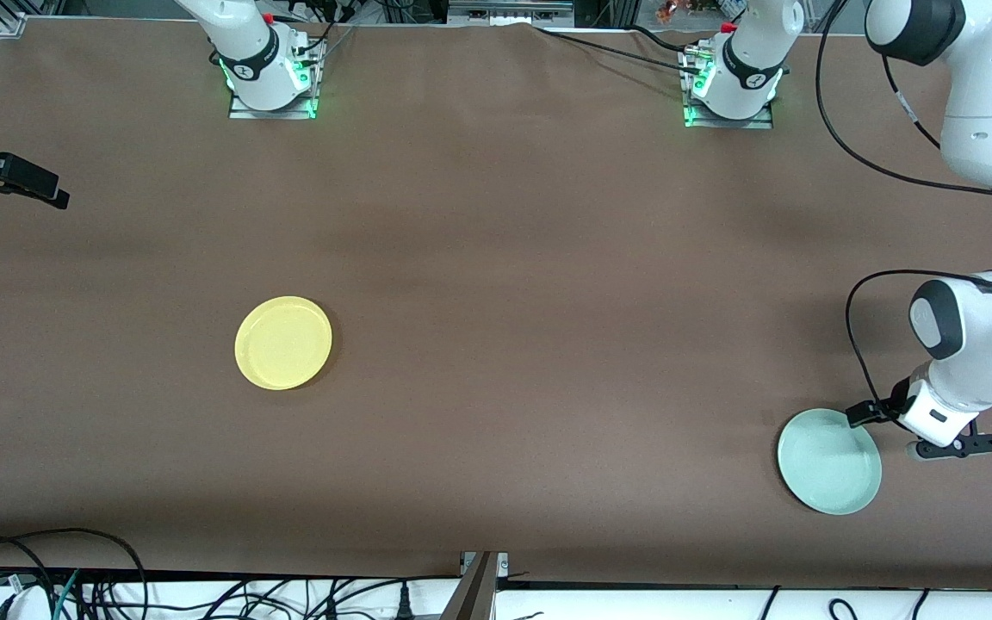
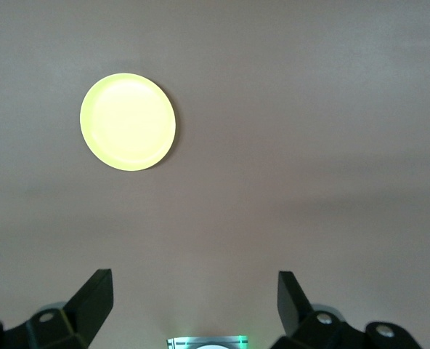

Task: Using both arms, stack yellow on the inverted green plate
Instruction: 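Lower the left gripper and grasp the green plate's rim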

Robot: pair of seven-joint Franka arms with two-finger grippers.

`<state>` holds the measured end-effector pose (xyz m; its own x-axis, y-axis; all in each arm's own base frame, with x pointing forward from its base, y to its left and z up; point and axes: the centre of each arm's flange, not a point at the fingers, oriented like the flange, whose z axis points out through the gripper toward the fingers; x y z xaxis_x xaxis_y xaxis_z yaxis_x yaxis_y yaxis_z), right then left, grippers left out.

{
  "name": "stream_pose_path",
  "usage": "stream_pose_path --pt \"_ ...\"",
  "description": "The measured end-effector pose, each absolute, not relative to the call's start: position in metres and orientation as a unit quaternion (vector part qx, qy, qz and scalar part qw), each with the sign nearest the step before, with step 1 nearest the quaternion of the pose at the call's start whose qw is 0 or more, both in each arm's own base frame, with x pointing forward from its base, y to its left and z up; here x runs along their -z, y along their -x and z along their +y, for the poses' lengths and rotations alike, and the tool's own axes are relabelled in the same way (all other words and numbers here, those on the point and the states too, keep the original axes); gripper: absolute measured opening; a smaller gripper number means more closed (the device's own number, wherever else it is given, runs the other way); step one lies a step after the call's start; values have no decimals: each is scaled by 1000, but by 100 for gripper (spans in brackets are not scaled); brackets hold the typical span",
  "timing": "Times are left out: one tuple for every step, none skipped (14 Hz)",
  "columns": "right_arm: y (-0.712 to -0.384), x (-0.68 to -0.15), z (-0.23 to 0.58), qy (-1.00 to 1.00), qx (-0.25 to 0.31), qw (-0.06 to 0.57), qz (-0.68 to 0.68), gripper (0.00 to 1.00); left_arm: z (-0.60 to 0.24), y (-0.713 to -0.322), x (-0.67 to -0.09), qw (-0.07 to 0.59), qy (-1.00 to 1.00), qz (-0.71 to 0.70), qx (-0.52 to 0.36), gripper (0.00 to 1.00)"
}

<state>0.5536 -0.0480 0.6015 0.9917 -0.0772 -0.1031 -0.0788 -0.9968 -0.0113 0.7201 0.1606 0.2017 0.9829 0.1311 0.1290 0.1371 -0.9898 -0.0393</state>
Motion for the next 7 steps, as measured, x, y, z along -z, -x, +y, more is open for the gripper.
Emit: stream_pose_path --pt "-554 -601 -48 998 -51 8 39 100 163 -724 -199 24 995 -68 67 100" --pt "-554 -601 -48 998 -51 8 39 100 164 -728 -198 24 995 -68 71 100" --pt "-554 -601 -48 998 -51 8 39 100 166 -733 -197 25 994 -69 75 100" --pt "-554 -601 -48 998 -51 8 39 100 168 -736 -196 25 994 -70 79 100" --pt "-554 -601 -49 998 -51 8 40 100 169 -739 -194 25 994 -70 81 100" --pt "-554 -601 -49 998 -52 8 40 100 170 -742 -192 26 994 -71 84 100" --pt "-554 -601 -49 998 -52 8 40 100 171 -744 -190 26 993 -71 85 100"
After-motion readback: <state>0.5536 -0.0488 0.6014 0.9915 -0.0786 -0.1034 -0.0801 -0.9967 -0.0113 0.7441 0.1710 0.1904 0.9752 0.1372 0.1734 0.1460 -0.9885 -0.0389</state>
